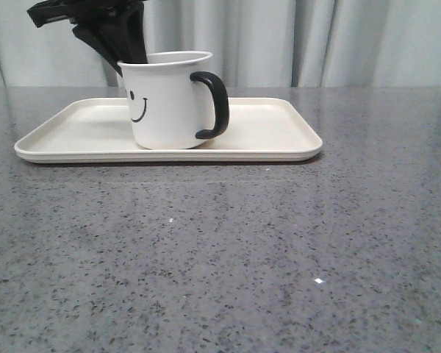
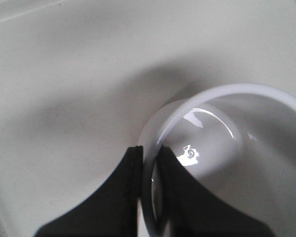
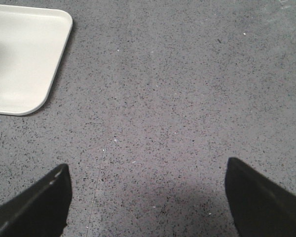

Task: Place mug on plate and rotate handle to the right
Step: 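Lower the mug onto the tray and open the left gripper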

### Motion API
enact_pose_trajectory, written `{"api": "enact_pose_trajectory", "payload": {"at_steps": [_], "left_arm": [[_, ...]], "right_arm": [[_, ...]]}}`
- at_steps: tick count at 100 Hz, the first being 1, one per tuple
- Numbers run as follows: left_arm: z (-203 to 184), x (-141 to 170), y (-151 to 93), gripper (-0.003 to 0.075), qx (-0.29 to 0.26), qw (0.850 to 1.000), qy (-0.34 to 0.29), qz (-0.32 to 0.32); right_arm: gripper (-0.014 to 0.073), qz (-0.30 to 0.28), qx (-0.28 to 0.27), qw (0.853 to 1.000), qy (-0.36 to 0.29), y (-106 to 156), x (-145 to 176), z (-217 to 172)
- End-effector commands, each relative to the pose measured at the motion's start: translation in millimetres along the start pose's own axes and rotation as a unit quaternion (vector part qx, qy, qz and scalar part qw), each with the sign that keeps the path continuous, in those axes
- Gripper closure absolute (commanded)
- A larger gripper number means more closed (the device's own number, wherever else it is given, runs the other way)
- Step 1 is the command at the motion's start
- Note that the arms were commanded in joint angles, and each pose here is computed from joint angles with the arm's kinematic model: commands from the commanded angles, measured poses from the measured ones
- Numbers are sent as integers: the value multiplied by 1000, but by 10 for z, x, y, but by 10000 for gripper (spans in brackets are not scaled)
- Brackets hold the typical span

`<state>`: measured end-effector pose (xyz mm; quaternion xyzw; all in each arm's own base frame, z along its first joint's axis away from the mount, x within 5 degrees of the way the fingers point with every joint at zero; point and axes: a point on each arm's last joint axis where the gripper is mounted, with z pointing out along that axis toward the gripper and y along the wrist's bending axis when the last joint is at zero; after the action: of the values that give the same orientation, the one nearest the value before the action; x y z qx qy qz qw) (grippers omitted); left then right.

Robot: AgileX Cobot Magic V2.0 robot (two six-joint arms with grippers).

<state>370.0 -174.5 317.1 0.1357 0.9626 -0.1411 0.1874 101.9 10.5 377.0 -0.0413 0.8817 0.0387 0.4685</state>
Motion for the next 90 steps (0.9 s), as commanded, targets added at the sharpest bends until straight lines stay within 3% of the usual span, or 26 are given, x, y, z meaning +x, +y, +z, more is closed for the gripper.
{"api": "enact_pose_trajectory", "payload": {"at_steps": [1,29,39,90], "left_arm": [[-278,-48,-96,704,14,999,-45,7],[-279,-64,-98,398,14,998,-54,7],[-307,-79,-104,335,15,998,-60,8],[-964,-37,-213,323,29,989,-144,21]], "right_arm": [[-30,-2,2,999,-46,0,-138,-49],[-30,-2,2,999,-46,0,-138,-49],[-30,-2,2,999,-46,0,-138,-49],[-30,-2,1,999,-45,1,-135,-49]]}}
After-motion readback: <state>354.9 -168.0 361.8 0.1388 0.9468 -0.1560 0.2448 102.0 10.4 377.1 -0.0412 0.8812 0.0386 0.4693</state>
